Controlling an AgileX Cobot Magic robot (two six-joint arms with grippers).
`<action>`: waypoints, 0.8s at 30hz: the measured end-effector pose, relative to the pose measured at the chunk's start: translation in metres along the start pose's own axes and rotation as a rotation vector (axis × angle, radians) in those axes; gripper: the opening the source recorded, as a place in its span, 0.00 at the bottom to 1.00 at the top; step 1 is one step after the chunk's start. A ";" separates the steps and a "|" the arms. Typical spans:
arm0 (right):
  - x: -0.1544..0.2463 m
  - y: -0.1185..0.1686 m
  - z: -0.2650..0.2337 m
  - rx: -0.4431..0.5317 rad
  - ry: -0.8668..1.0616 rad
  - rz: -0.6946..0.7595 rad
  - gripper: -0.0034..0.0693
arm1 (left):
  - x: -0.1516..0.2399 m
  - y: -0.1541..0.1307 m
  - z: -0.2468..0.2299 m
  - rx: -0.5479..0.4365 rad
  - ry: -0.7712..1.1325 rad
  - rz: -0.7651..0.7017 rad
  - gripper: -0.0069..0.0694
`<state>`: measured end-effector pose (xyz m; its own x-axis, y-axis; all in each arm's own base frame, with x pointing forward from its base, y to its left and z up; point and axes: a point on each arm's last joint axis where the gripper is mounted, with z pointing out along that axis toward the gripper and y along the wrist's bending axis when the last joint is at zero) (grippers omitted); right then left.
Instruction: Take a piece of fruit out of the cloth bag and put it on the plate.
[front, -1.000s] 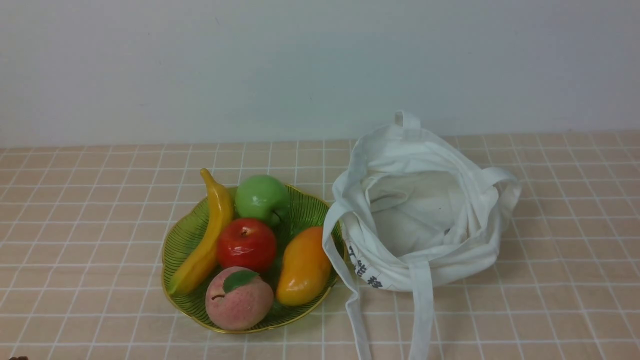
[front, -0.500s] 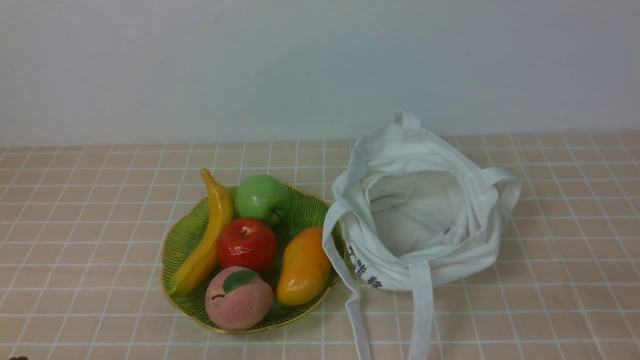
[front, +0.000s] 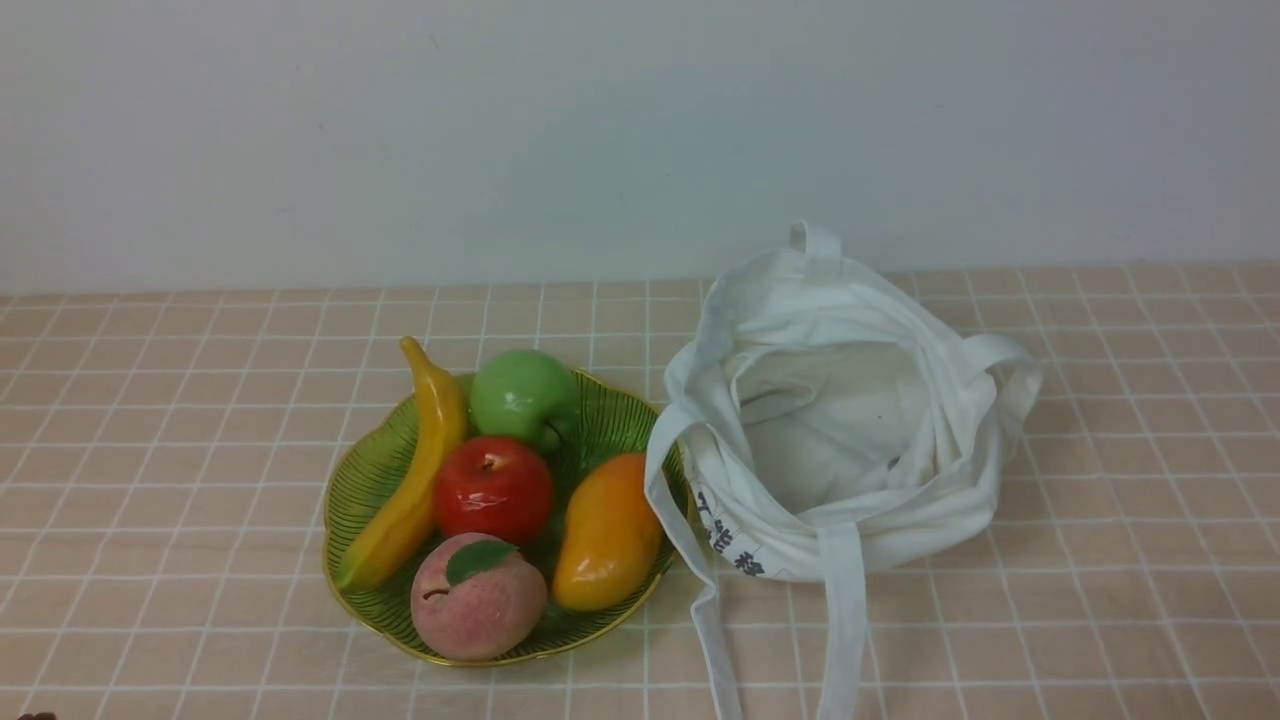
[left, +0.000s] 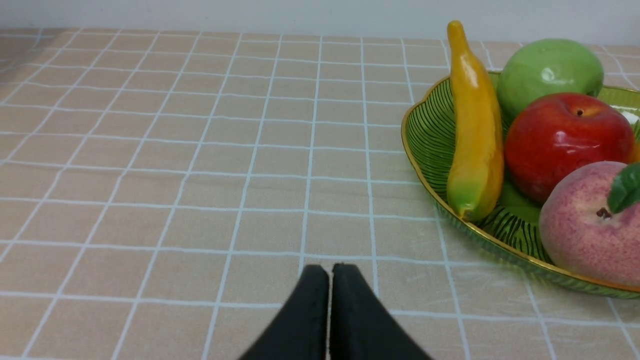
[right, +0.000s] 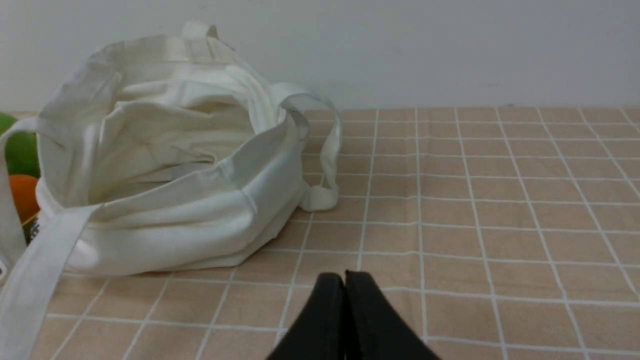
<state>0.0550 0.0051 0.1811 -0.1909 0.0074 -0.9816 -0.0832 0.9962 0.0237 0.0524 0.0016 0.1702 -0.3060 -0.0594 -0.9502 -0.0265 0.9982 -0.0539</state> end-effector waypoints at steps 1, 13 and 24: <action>0.000 0.000 0.000 0.004 0.002 0.001 0.03 | 0.000 0.000 0.000 0.000 0.000 0.000 0.08; 0.000 0.000 0.000 0.005 0.006 0.001 0.03 | 0.000 0.000 0.000 0.000 0.000 0.000 0.08; 0.000 0.000 0.000 0.005 0.007 0.001 0.03 | 0.000 0.000 0.000 0.000 0.000 0.000 0.08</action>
<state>0.0548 0.0048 0.1808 -0.1974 0.0079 -0.9803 -0.0781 0.9967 0.0237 0.0524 0.0016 0.1702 -0.3060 -0.0594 -0.9502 -0.0265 0.9982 -0.0539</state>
